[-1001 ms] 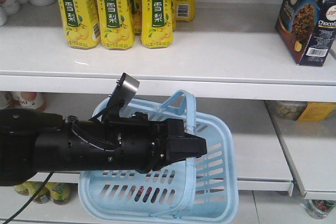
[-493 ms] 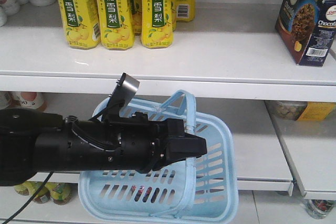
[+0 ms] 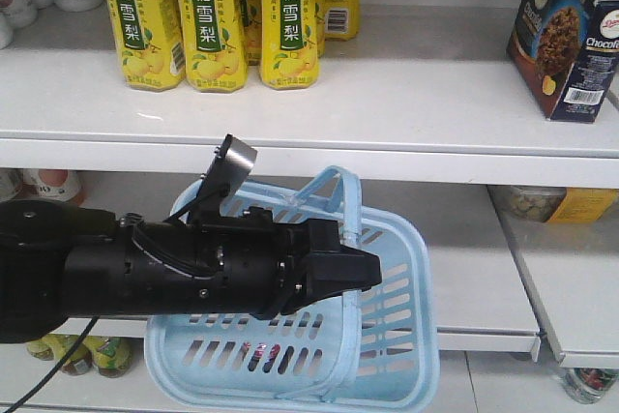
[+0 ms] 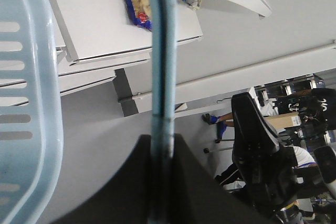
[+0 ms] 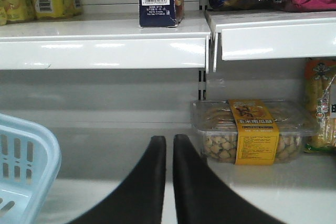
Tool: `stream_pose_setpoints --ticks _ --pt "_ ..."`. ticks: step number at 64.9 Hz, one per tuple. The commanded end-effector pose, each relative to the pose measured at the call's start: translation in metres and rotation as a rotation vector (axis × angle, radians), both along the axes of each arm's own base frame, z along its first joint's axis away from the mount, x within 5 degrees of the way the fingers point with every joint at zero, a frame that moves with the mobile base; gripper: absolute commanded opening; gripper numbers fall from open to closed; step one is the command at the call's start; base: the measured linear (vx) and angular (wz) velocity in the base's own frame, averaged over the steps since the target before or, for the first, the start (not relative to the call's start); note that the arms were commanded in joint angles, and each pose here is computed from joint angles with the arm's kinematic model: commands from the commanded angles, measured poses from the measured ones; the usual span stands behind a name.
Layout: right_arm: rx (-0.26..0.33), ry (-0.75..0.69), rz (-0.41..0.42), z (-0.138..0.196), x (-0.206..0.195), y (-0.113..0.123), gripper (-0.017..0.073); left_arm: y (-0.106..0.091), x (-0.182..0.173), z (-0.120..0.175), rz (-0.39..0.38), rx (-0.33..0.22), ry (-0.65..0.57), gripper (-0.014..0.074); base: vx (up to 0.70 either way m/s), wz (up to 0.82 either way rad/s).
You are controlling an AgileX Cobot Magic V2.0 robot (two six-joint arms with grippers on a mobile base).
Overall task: Left arm holds basket, right arm returns cookies
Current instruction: 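Open the right gripper and pull it back from the shelved box, then lower the empty basket down and away with the left gripper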
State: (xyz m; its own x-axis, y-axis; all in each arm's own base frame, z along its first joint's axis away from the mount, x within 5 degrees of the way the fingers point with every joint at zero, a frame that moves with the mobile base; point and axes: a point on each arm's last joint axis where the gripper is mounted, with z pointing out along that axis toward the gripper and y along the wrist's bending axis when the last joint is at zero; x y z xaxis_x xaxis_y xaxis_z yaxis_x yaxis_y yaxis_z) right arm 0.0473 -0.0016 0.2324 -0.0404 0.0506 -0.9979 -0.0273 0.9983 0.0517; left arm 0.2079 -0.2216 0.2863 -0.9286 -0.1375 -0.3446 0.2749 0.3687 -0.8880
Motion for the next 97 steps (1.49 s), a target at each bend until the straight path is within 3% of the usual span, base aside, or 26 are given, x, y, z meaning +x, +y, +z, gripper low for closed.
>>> stream_pose_setpoints --ticks 1,78,88,97 --pt "-0.004 -0.093 0.012 0.014 -0.003 0.001 -0.001 0.002 0.0 0.024 0.028 -0.101 -0.022 -0.0006 0.0 0.0" --pt "-0.004 -0.089 0.011 0.013 -0.003 0.001 -0.001 0.002 0.0 0.024 0.028 -0.1 -0.021 -0.0006 0.0 0.0" --pt "-0.004 -0.089 0.011 0.013 -0.003 0.001 -0.001 -0.001 0.003 0.017 0.023 -0.077 -0.013 -0.0006 0.0 0.0" --pt "-0.004 -0.089 0.011 0.013 -0.003 0.001 -0.001 0.002 -0.008 0.019 -0.087 -0.001 -0.124 -0.0006 0.0 0.0"
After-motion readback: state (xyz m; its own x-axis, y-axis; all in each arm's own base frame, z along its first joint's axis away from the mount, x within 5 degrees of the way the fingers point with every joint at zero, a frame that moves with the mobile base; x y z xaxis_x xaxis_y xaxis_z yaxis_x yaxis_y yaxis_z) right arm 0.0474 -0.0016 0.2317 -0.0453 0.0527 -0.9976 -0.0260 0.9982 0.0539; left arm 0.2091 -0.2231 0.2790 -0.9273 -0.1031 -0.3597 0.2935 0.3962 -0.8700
